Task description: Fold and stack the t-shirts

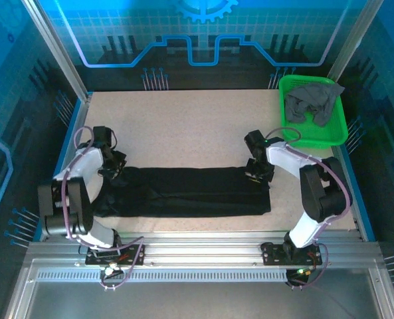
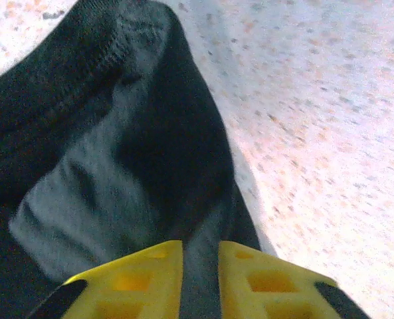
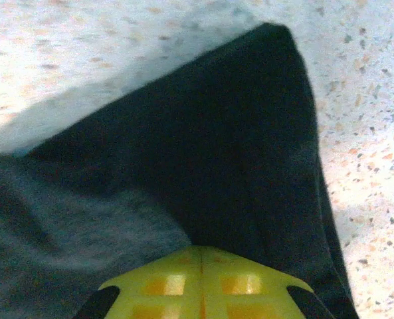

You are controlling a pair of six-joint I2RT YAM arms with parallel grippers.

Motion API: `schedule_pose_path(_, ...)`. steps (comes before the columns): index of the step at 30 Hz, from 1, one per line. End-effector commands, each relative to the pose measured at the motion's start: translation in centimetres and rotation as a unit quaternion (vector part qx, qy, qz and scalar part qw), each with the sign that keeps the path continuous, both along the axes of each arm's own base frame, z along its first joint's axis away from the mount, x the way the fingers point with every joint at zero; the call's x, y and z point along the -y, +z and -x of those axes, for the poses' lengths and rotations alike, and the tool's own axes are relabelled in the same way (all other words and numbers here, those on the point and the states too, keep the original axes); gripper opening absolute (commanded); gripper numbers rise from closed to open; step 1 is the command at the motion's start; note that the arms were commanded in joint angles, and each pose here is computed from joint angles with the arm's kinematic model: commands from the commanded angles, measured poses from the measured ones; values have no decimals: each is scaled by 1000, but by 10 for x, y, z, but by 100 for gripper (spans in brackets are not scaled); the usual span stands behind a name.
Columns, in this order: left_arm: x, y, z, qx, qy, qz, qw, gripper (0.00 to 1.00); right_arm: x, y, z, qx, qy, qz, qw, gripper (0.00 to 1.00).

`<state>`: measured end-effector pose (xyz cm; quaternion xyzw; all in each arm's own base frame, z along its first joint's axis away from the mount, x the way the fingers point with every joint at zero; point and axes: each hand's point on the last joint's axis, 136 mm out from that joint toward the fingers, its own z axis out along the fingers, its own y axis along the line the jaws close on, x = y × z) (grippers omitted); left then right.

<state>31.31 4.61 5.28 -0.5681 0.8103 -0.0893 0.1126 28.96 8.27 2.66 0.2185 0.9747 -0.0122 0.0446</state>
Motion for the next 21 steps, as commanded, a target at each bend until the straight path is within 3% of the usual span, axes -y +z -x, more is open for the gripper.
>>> schedule_pose_path(1, -26, -18, 21, -45, 41, 16, 998, 17, 19, -11, 12, -34, -31, 6, 999, 9)
schedule_pose_path(7, -58, -33, 33, -72, 65, 49, 994, 17, 36, -10, 24, -38, -45, 14, 998, 20)
schedule_pose_path(13, -60, -4, 18, -23, 65, 37, 997, 18, 34, 26, 12, 5, -31, 36, 999, 25)
schedule_pose_path(17, -38, 29, 12, 23, 44, 15, 999, 20, 30, 38, 19, 18, -34, 30, 999, 28)
schedule_pose_path(21, 4, 38, 2, 37, -13, 16, 999, 23, 17, 22, 33, 2, -28, -4, 1000, 27)
